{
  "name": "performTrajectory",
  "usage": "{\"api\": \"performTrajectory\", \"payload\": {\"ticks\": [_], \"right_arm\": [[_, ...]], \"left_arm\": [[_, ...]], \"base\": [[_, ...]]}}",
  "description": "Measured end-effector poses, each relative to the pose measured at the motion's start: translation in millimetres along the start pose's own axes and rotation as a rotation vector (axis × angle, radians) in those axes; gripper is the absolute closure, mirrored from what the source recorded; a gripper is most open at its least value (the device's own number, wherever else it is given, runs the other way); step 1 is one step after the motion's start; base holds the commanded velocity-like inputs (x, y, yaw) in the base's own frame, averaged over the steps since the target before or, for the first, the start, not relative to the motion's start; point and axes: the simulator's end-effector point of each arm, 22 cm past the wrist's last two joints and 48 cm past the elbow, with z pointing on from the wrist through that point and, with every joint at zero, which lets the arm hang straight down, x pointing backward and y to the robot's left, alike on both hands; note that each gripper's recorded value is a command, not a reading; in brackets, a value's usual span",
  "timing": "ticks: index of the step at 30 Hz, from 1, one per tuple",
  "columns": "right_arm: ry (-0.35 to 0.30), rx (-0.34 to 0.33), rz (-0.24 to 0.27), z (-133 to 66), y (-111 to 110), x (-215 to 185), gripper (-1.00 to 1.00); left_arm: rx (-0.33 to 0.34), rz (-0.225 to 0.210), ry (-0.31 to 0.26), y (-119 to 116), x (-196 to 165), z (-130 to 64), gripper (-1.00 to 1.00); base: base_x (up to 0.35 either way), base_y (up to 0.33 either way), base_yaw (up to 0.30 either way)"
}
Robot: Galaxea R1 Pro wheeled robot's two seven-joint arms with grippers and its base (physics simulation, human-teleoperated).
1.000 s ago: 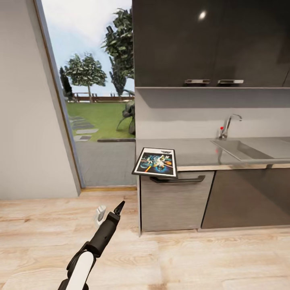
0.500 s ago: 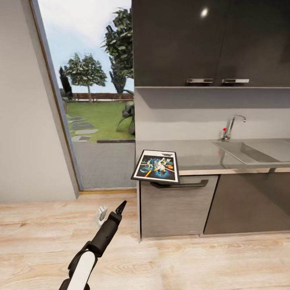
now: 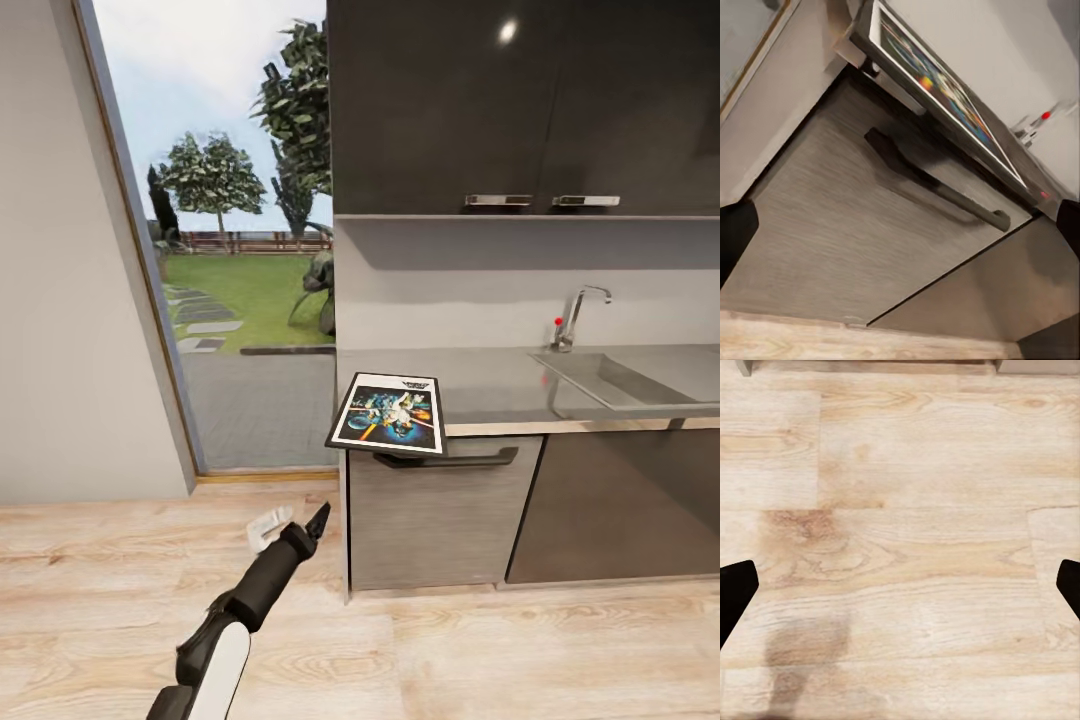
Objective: Pick up the poster from the kitchen countertop and hang it on one of the wall nails in the kitchen.
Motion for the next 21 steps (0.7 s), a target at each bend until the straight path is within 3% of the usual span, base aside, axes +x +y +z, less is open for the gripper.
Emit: {"api": "performTrajectory", "payload": {"ticks": [1, 5, 9, 14, 21], "right_arm": [[0.0, 0.0, 0.0, 0.0, 0.0, 0.0, -1.0], [0.0, 0.0, -0.001, 0.0, 0.1, 0.0, -1.0], [0.0, 0.0, -0.001, 0.0, 0.1, 0.0, -1.0], [0.0, 0.0, -0.001, 0.0, 0.0, 0.0, -1.0], [0.001, 0.0, -0.001, -0.1, 0.1, 0.4, -1.0]], "left_arm": [[-0.004, 0.024, -0.002, 0.2, -1.3, -0.2, -1.0], [-0.051, 0.257, -0.01, 4.8, -12.4, -2.4, -1.0], [-0.095, 0.424, -0.006, 11.8, -17.1, -3.7, -1.0], [-0.108, 0.474, -0.009, 13.2, -20.4, -4.5, -1.0], [-0.112, 0.487, -0.008, 14.3, -21.1, -4.9, -1.0]], "base": [[0.0, 0.0, 0.0], [0.0, 0.0, 0.0], [0.0, 0.0, 0.0], [0.0, 0.0, 0.0], [0.016, 0.0, 0.0]]}}
